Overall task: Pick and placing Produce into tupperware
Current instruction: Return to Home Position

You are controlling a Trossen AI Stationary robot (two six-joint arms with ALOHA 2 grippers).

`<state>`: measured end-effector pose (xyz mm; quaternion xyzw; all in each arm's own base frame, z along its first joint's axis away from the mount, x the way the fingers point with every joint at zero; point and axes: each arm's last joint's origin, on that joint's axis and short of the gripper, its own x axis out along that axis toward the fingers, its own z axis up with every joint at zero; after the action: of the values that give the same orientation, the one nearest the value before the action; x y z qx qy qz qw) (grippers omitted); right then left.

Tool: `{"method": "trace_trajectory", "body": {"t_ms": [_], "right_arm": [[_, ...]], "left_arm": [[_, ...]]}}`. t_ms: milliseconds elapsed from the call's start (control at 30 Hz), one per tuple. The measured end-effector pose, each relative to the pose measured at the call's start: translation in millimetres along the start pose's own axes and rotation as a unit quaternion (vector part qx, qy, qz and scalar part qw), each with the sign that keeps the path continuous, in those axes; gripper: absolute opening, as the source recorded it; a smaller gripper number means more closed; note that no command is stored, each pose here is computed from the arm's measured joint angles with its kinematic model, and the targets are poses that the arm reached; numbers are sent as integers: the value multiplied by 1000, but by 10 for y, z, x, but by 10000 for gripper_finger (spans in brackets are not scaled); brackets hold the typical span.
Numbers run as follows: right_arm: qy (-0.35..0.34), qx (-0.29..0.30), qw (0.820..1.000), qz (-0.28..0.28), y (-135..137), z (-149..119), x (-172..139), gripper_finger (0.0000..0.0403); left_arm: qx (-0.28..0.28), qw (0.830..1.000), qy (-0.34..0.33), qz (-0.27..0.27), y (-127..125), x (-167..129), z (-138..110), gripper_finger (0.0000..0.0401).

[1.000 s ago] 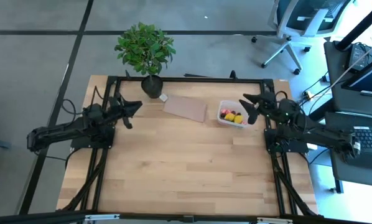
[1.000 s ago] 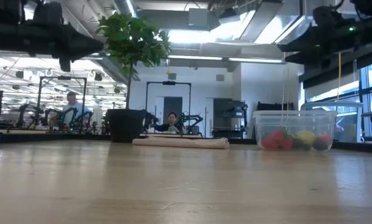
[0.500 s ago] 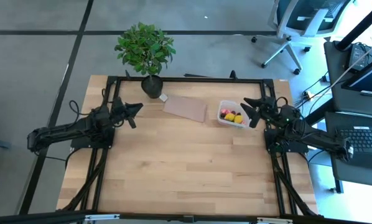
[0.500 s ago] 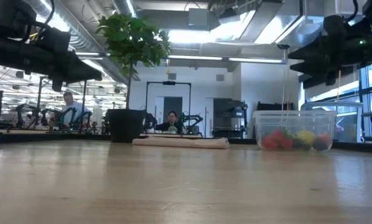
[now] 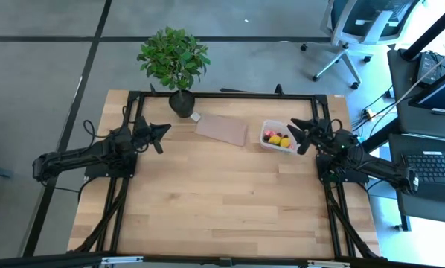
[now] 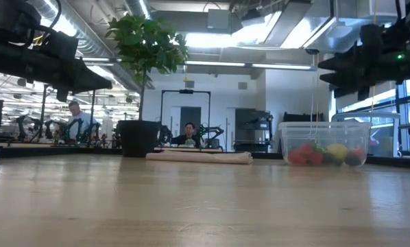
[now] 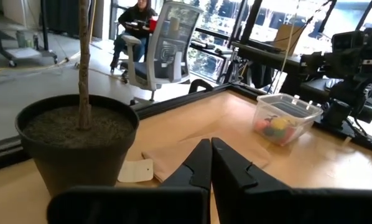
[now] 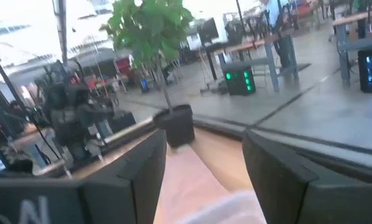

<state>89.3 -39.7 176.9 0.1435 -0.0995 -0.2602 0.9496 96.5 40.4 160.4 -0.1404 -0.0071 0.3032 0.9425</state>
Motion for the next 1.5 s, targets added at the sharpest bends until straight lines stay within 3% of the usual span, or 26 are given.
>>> {"method": "trace_trajectory", "body": {"t_ms": [200, 467, 1500], "right_arm": [[46, 1, 999, -12, -25, -84, 0, 213], [48, -36, 998, -10, -25, -85, 1, 213], [49, -36, 998, -4, -14, -89, -1, 214]], "left_arm": [[19, 1000, 1, -2, -1, 0, -1, 10], [34, 999, 0, -2, -1, 0, 0, 30], [35, 999, 0, -1, 0, 0, 0, 89]]}}
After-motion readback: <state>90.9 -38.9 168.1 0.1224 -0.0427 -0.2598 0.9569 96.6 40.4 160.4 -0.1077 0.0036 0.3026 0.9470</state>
